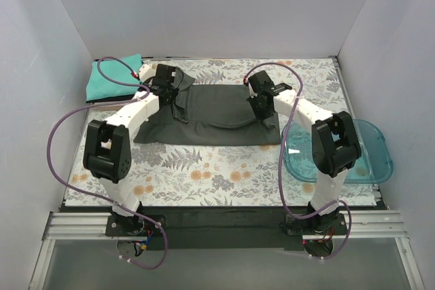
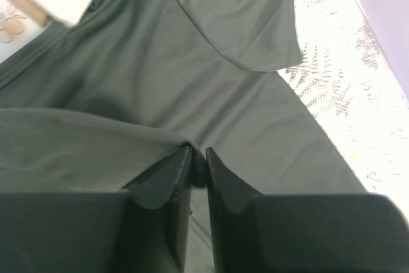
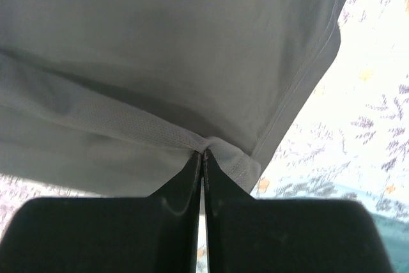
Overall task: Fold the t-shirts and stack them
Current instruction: Fold the tshirt
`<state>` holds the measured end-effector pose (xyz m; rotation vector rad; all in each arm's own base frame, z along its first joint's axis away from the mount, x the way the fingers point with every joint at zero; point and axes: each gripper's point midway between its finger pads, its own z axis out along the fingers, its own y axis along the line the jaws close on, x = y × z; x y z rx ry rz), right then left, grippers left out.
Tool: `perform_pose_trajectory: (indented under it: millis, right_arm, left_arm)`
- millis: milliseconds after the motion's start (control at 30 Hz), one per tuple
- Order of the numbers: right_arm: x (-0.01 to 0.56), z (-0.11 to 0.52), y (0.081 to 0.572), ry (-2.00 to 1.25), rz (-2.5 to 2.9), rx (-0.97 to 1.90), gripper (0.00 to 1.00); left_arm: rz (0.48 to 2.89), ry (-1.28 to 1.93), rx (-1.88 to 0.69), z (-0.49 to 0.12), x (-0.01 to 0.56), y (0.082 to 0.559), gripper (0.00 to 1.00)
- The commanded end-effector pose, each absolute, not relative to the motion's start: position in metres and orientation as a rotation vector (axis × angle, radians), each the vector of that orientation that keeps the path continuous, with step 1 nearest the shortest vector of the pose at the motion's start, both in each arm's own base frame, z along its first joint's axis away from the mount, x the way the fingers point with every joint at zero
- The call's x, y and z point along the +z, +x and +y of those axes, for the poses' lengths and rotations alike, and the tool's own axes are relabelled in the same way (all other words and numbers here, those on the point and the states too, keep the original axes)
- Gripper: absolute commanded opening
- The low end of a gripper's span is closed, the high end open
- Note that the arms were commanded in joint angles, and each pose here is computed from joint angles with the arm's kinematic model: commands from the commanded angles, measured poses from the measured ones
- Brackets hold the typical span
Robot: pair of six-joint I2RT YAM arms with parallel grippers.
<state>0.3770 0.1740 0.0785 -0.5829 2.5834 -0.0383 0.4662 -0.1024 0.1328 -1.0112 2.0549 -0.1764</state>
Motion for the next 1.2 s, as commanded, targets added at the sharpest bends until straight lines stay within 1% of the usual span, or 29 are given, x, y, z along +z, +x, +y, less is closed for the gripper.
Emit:
perform_pose_trajectory:
  millis: [0,33,67,100,133,167,200,233,267,300,333,400,433,467,533,567,667,800,900,1067,1167]
  right_arm:
    - [0.082,0.172,0.405,-0.607,2.544,-0.053,0.06]
    - [0.088,0.173,0.417,-0.592,2.525,-0.062,0.07]
    - [0.078,0.170,0.422,-0.593,2.543,-0.087,0.14]
    - [0.080,0.165,0.432,-0.584,2.532,-0.111,0.16]
    - [0.088,0.165,0.441,-0.571,2.511,-0.124,0.22]
    - [0.091,0.162,0.445,-0.557,2.506,-0.152,0.35]
    - [0.098,0.159,0.448,-0.539,2.489,-0.178,0.41]
    - [0.102,0.158,0.448,-0.532,2.479,-0.179,0.49]
    - [0.115,0.158,0.448,-0.518,2.453,-0.171,0.67]
    - [0.121,0.158,0.446,-0.512,2.442,-0.160,0.94]
    - [0.125,0.159,0.443,-0.506,2.436,-0.144,0.98]
    - [0.131,0.166,0.431,-0.513,2.426,-0.057,0.98]
    - [0.131,0.172,0.425,-0.523,2.423,-0.009,0.98]
    - [0.128,0.175,0.412,-0.536,2.431,0.038,0.98]
    - [0.137,0.199,0.398,-0.590,2.383,0.186,0.98]
    - [0.126,0.210,0.382,-0.640,2.399,0.251,0.98]
    - [0.127,0.219,0.368,-0.661,2.380,0.291,0.98]
    - [0.123,0.217,0.353,-0.640,2.391,0.302,0.98]
    - [0.117,0.208,0.345,-0.627,2.404,0.273,0.98]
    - [0.118,0.189,0.345,-0.582,2.399,0.157,0.98]
    - [0.121,0.185,0.346,-0.571,2.391,0.137,0.98]
  left_arm:
    - [2.060,-0.947,-0.157,-0.103,0.138,0.494,0.15]
    - [2.058,-0.945,-0.152,-0.101,0.137,0.501,0.22]
    - [2.091,-0.928,-0.116,-0.100,0.119,0.508,0.27]
    - [2.078,-0.912,-0.134,-0.103,0.130,0.520,0.35]
    - [2.080,-0.915,-0.117,-0.100,0.127,0.526,0.52]
    - [2.087,-0.922,-0.106,-0.099,0.127,0.529,0.58]
    - [2.100,-0.920,-0.092,-0.100,0.131,0.534,0.62]
    - [2.108,-0.918,-0.087,-0.100,0.131,0.533,0.71]
    - [2.117,-0.913,-0.087,-0.101,0.133,0.532,0.73]
    - [2.110,-0.906,-0.103,-0.101,0.143,0.530,0.75]
    - [2.131,-0.912,-0.101,-0.101,0.136,0.521,0.76]
    - [2.151,-0.909,-0.152,-0.106,0.138,0.510,0.78]
    - [2.177,-0.916,-0.164,-0.106,0.132,0.492,0.78]
    - [2.183,-0.905,-0.218,-0.113,0.133,0.488,0.78]
    - [2.230,-0.874,-0.270,-0.121,0.122,0.464,0.79]
    - [2.238,-0.856,-0.312,-0.129,0.120,0.460,0.79]
    - [2.260,-0.856,-0.305,-0.134,0.110,0.443,0.80]
    - [2.269,-0.877,-0.265,-0.131,0.095,0.445,0.80]
    - [2.285,-0.858,-0.279,-0.139,0.084,0.456,0.80]
    - [2.325,-0.843,-0.272,-0.148,0.067,0.467,0.80]
    - [2.328,-0.846,-0.276,-0.152,0.062,0.474,0.80]
